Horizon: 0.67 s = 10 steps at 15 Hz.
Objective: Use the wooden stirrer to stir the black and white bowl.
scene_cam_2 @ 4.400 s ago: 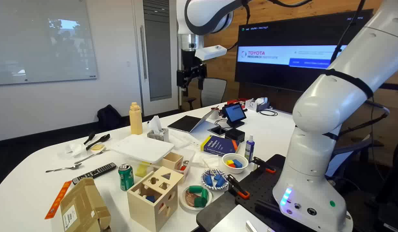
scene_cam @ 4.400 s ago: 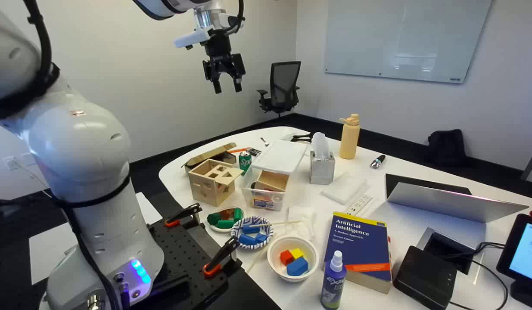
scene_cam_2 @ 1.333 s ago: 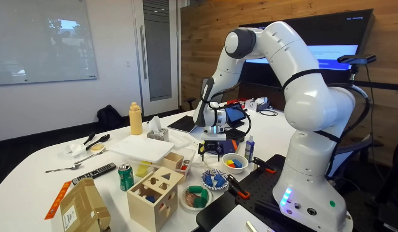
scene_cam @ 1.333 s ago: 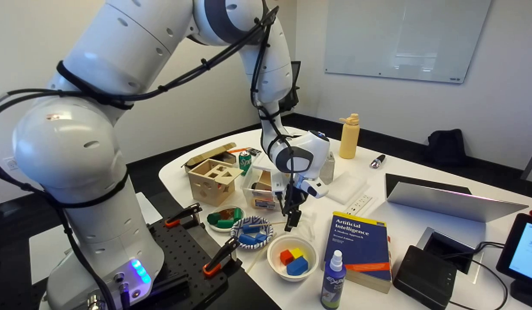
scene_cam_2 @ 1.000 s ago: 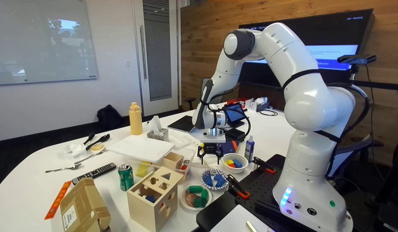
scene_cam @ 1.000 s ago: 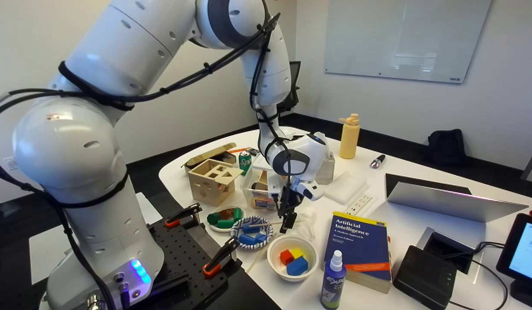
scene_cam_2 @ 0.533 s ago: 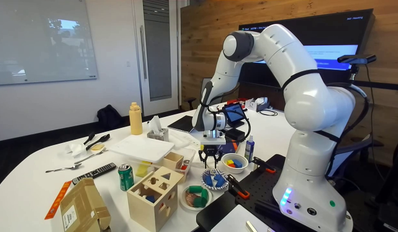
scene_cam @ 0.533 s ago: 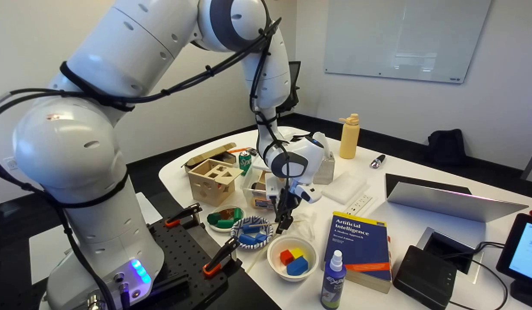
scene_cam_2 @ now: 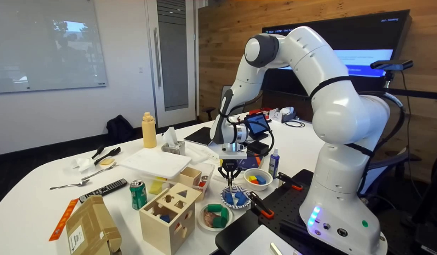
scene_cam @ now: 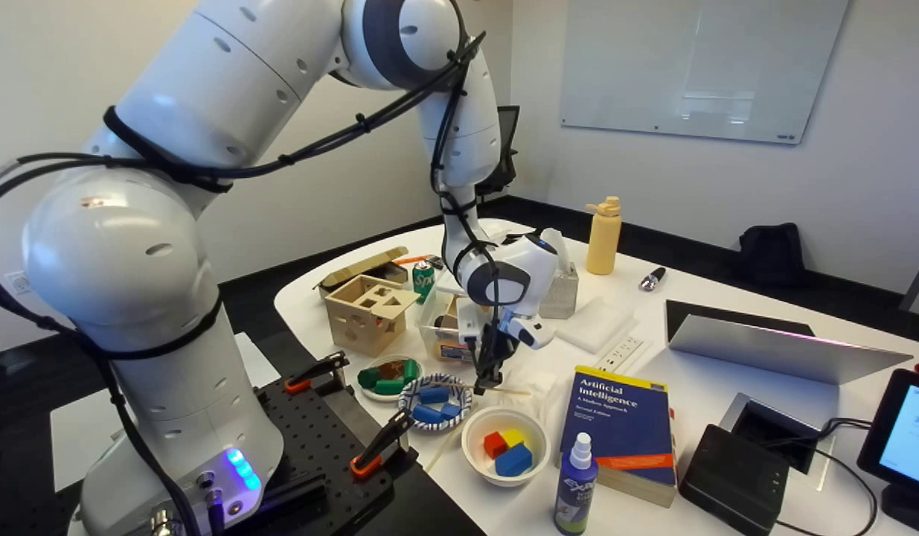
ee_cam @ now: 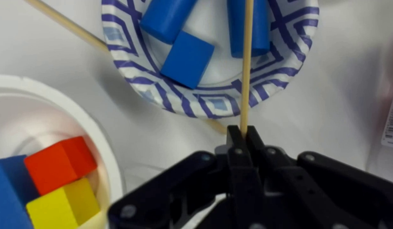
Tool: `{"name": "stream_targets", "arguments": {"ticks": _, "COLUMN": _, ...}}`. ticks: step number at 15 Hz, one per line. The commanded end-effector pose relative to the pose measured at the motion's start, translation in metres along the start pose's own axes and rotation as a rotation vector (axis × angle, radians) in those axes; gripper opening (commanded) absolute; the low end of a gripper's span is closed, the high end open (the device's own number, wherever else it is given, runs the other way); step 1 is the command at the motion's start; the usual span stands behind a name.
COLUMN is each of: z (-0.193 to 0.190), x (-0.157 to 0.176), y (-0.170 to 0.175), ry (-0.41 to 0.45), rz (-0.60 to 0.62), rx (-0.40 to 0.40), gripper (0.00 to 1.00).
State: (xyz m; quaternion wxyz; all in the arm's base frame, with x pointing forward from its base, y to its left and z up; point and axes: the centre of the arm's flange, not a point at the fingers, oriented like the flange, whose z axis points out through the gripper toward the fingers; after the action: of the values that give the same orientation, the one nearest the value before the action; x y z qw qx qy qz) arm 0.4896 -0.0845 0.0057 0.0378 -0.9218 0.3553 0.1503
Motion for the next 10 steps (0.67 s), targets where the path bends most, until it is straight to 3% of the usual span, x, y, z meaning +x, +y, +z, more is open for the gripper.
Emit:
{"name": "stream_targets", "arguments": {"ticks": 1, "z": -0.019, "x": -0.003, "y": -0.007, "ry": 0.016, "rz": -0.018, "rx": -0.002, "gripper": 0.02}}
{"name": "stream_targets", "arguments": {"ticks": 7, "z": -0.078, "x": -0.036, "y": -0.029, "ry": 0.093, "rz": -0.079, "rx": -0.001, "gripper": 0.02}}
{"name": "stream_targets", "arguments": {"ticks": 10, "z": -0.091, "x": -0.059, "y": -0.038, "ry": 0.2, "rz": -0.08, "rx": -0.08, "gripper": 0.02}}
